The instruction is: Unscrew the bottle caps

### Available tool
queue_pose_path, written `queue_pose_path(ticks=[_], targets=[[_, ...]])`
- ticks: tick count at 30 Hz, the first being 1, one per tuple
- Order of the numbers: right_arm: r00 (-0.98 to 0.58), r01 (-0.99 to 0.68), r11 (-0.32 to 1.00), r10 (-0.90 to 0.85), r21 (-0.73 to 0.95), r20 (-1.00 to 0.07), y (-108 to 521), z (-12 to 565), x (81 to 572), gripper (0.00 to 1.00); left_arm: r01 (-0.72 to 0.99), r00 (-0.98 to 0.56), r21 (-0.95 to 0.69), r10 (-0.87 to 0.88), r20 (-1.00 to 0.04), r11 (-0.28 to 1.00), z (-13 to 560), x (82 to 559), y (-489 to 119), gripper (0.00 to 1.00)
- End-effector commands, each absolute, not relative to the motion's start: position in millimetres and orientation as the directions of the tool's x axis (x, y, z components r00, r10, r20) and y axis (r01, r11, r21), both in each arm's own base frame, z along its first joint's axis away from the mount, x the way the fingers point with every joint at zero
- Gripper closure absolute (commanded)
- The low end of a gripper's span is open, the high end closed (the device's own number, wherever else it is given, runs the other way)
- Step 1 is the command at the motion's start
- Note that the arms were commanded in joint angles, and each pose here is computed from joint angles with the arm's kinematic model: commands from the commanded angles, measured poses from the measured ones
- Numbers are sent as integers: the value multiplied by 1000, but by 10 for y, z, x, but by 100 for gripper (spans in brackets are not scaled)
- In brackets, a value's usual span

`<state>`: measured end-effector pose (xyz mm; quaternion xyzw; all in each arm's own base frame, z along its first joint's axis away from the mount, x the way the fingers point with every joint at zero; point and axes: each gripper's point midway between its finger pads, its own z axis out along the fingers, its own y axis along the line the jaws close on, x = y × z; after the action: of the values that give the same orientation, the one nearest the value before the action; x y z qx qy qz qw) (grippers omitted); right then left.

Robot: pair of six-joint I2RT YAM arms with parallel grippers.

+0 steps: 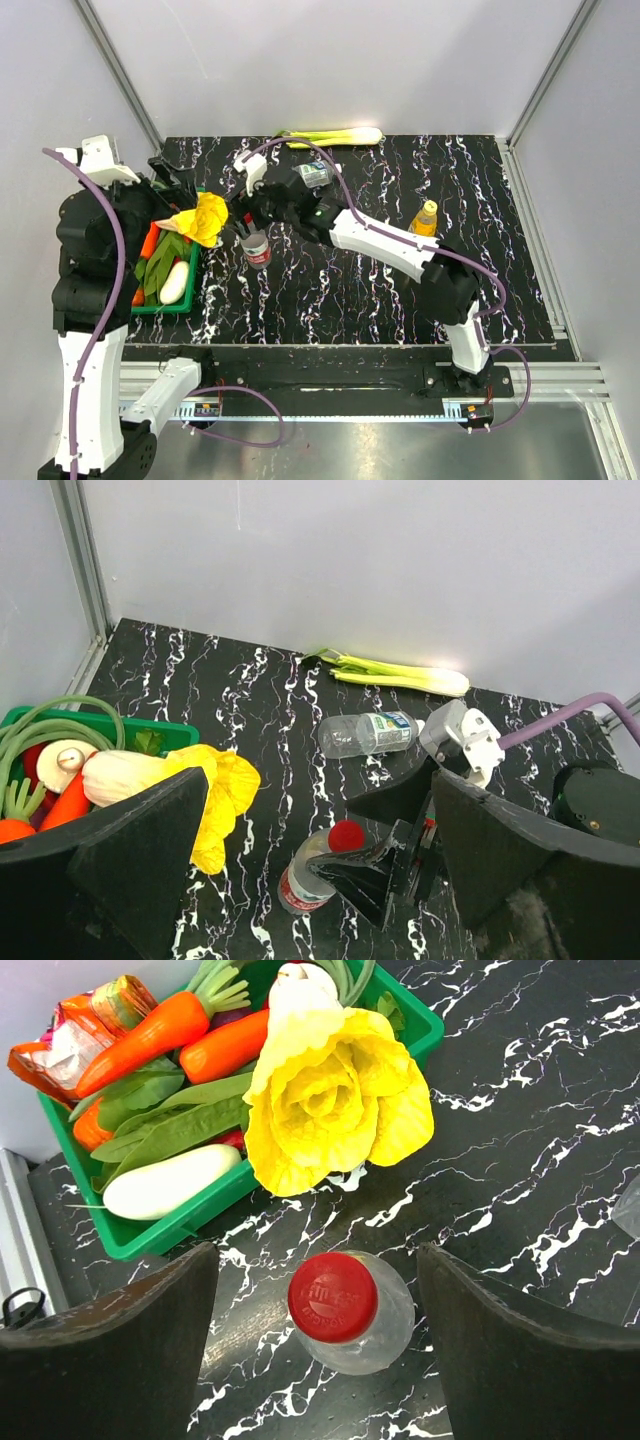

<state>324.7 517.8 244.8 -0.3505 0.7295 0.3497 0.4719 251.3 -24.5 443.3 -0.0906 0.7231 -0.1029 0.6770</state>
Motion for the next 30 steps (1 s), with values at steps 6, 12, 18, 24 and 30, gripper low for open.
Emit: queue_pose_path(ticks=[6, 12, 18, 24, 30], targets=[[-243, -753, 654, -166, 78, -956, 5199, 2374, 3506, 48, 5, -84, -273, -272, -959, 962, 4327, 2606, -254, 1], [-254, -757, 646, -157, 95, -954, 5207, 2388, 3476, 61, 3, -91, -265, -264, -960, 964, 4310, 2616, -252, 1], [-235, -763, 637, -115, 110, -965, 5156, 2717, 3441, 69, 2, -106, -233, -231, -967, 973, 4256, 2614, -239, 1], [-283, -758, 625, -61, 185, -957, 4886, 3087, 3482, 87, 57, -154, -169, -159, -975, 984, 4153, 2657, -313, 1], [-444, -714, 560, 104, 421, -890, 4279, 3411, 3688, 98, 144, -218, -178, -144, -965, 973, 4008, 2749, -492, 1]])
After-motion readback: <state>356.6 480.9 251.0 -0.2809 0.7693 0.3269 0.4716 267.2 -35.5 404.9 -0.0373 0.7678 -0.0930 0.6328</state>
